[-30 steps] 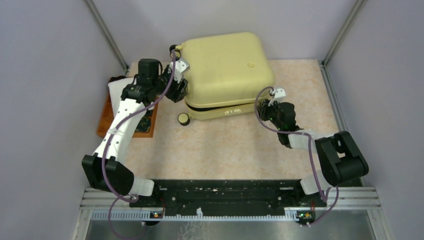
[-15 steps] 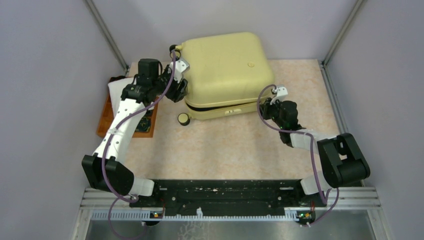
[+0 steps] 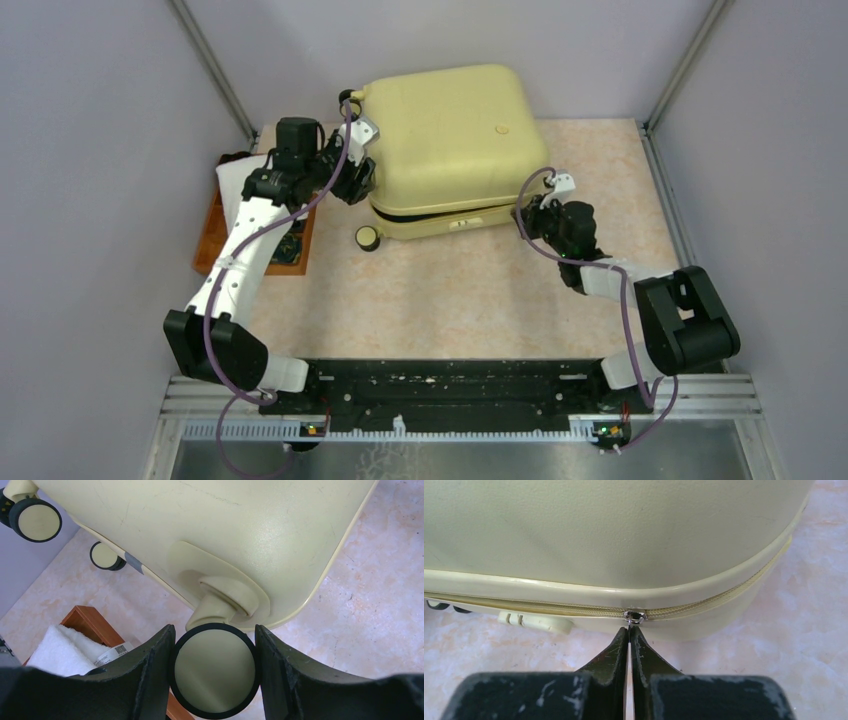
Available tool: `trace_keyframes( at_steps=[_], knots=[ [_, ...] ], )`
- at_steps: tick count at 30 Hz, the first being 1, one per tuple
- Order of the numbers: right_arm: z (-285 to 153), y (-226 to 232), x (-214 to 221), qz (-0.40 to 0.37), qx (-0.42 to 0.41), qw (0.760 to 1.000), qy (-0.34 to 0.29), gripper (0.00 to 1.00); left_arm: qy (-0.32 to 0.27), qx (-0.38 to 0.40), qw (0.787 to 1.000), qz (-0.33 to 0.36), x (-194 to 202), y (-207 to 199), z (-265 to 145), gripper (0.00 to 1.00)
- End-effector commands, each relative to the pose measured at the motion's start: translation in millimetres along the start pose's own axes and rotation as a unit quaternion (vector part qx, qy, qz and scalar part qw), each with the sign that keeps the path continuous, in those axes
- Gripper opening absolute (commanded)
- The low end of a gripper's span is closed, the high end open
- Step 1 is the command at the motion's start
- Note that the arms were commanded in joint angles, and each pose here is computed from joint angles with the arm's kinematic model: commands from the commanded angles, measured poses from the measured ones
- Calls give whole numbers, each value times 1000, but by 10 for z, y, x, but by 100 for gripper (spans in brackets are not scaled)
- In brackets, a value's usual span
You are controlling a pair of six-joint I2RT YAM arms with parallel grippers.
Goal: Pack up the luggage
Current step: Zip the luggage at the center of the board.
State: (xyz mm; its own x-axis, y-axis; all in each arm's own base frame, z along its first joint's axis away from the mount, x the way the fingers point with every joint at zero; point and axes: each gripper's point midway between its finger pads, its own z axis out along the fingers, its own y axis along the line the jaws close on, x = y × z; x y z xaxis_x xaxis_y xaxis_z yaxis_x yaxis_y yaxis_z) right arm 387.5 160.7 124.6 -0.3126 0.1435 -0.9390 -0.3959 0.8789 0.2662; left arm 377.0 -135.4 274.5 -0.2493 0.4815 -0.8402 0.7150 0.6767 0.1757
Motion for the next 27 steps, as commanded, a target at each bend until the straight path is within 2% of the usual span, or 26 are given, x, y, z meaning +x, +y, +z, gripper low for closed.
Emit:
trace_keyframes(
  at_steps=[1, 8, 17, 27],
  knots=[
    [36, 320, -570, 19, -64, 994, -91, 0, -110, -25, 992, 60, -664, 72, -251, 0],
    [67, 343, -521, -7, -26, 997, -79, 0, -108, -17, 992, 57, -661, 54, -221, 0],
    [22, 209, -507, -5, 18, 997, -77, 0, -108, -17, 992, 57, -650, 43, -237, 0],
    [57, 770, -397, -56, -3, 996, -69, 0, -104, 2, 993, 46, -586, -19, -164, 0]
  ],
)
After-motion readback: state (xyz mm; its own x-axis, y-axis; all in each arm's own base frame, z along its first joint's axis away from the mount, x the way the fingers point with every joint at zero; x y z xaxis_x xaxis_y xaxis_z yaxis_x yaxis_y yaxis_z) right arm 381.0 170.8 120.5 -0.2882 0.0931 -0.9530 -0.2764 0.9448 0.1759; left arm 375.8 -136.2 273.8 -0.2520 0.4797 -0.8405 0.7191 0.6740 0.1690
